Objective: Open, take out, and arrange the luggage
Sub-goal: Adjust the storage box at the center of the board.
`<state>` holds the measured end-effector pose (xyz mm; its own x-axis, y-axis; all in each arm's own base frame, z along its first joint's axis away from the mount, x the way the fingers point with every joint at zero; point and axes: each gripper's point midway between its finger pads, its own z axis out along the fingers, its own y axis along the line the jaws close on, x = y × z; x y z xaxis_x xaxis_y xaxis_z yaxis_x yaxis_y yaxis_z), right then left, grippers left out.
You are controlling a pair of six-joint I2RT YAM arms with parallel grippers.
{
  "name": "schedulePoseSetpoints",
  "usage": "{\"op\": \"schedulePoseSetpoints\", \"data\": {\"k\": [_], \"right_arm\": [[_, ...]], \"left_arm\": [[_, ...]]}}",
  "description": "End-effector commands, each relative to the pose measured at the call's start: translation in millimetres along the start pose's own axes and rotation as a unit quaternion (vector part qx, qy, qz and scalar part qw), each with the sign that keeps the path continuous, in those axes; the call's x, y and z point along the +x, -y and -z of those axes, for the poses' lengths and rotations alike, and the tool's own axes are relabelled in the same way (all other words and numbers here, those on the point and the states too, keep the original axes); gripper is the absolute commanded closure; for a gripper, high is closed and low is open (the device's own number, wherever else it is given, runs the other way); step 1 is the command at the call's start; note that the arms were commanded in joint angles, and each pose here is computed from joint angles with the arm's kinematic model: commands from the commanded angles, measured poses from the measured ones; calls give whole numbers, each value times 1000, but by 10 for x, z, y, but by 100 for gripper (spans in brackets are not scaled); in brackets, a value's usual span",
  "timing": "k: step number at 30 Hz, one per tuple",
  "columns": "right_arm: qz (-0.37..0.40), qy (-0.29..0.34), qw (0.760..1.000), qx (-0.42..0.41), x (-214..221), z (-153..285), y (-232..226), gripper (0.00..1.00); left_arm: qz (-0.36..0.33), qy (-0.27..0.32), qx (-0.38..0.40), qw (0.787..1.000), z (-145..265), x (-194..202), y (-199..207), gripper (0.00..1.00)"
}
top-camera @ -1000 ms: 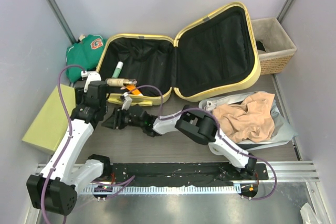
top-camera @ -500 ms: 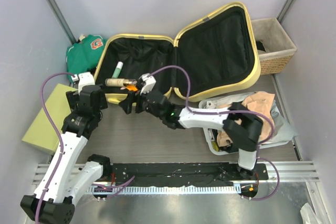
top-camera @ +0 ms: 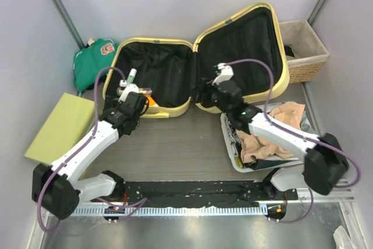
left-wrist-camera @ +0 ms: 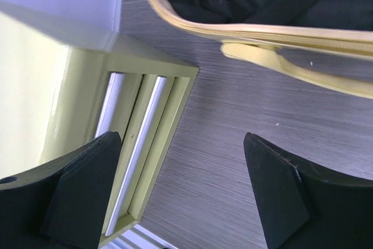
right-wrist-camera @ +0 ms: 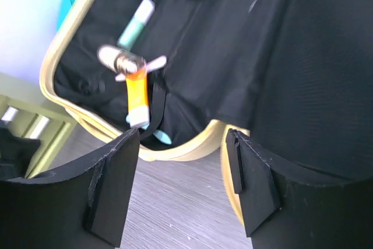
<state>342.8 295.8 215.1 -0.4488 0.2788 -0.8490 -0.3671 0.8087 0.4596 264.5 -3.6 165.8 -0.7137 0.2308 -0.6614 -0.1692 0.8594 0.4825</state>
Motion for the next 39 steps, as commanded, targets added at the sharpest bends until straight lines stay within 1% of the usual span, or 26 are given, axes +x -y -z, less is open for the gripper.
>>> {"op": "schedulePoseSetpoints", "data": {"k": [1, 2, 5, 8, 9, 11, 12, 14, 15, 17, 18, 19, 20, 21, 22, 23, 24, 26, 27, 30, 31, 33, 34, 35, 37, 39], "right_arm": [[35, 63, 997, 16, -548, 466, 71, 31], [40, 75, 996, 16, -593, 551, 95, 31], [46, 71, 996, 8, -595, 611, 87, 30], [53, 65, 996, -9, -588, 670, 31, 29], [53, 65, 996, -13, -587, 688, 18, 29], [53, 65, 996, -26, -580, 719, -20, 28], [56, 67, 996, -34, -590, 746, -48, 28], [60, 67, 995, -51, -577, 747, -101, 29], [67, 57, 994, -64, -526, 725, -134, 29], [71, 52, 993, -79, -522, 697, -202, 28], [73, 37, 992, -100, -468, 678, -276, 28], [74, 32, 991, -110, -473, 629, -334, 28], [73, 27, 990, -120, -452, 598, -373, 28], [71, 22, 988, -136, -440, 583, -436, 27], [65, 16, 986, -155, -417, 536, -515, 25], [61, 12, 985, -164, -400, 514, -550, 25], [57, 10, 984, -171, -383, 495, -573, 24], [48, -2, 980, -193, -313, 442, -650, 24], [45, -8, 979, -196, -277, 418, -656, 24], [37, -29, 976, -211, -158, 375, -693, 24], [39, -33, 974, -219, -137, 379, -721, 24], [43, -38, 973, -222, -97, 376, -730, 24], [43, -42, 973, -222, -66, 376, -725, 24], [45, -44, 973, -224, -57, 380, -724, 24], [45, -50, 971, -228, -10, 377, -736, 24], [44, -56, 970, -233, 31, 377, -751, 24]], "left_arm": [[-81, -12, -39, 996, -109, -9, 168, 8], [-91, -19, -40, 995, -140, 6, 223, 7], [-90, -21, -46, 995, -229, -3, 312, 4], [-20, -8, -67, 997, -278, -91, 255, 4], [28, 5, -73, 997, -282, -124, 269, 4], [82, 27, -96, 992, -279, -112, 173, 4], [136, 42, -93, 985, -286, -158, 190, 4], [192, 60, -87, 976, -218, -274, 146, 5], [235, 82, -88, 965, -137, -387, 53, 6], [263, 114, -82, 955, -7, -581, -106, 4], [290, 150, -34, 944, 94, -843, -122, 2], [277, 155, -18, 948, 107, -928, -179, 0], [317, 157, -34, 935, 104, -1077, -504, 0], [316, 137, -40, 938, 63, -1043, -639, 0], [325, 133, -38, 935, 18, -1127, -906, 0], [321, 126, -51, 937, -6, -1122, -1028, 0], [318, 122, -96, 935, -25, -1103, -1223, 0], [306, 135, -150, 930, 1, -1162, -1532, 0], [307, 137, -164, 927, -26, -1160, -1606, 0], [328, 120, -197, 916, -258, -993, -1840, 0], [333, 107, -208, 914, -363, -871, -1907, 0], [354, 117, -210, 904, -468, -842, -1999, 0], [369, 108, -223, 896, -543, -700, -2129, 0], [386, 116, -204, 892, -624, -716, -2140, 0], [404, 110, -211, 883, -718, -565, -2292, 0], [398, 124, -187, 890, -799, -612, -2284, 0]]}}
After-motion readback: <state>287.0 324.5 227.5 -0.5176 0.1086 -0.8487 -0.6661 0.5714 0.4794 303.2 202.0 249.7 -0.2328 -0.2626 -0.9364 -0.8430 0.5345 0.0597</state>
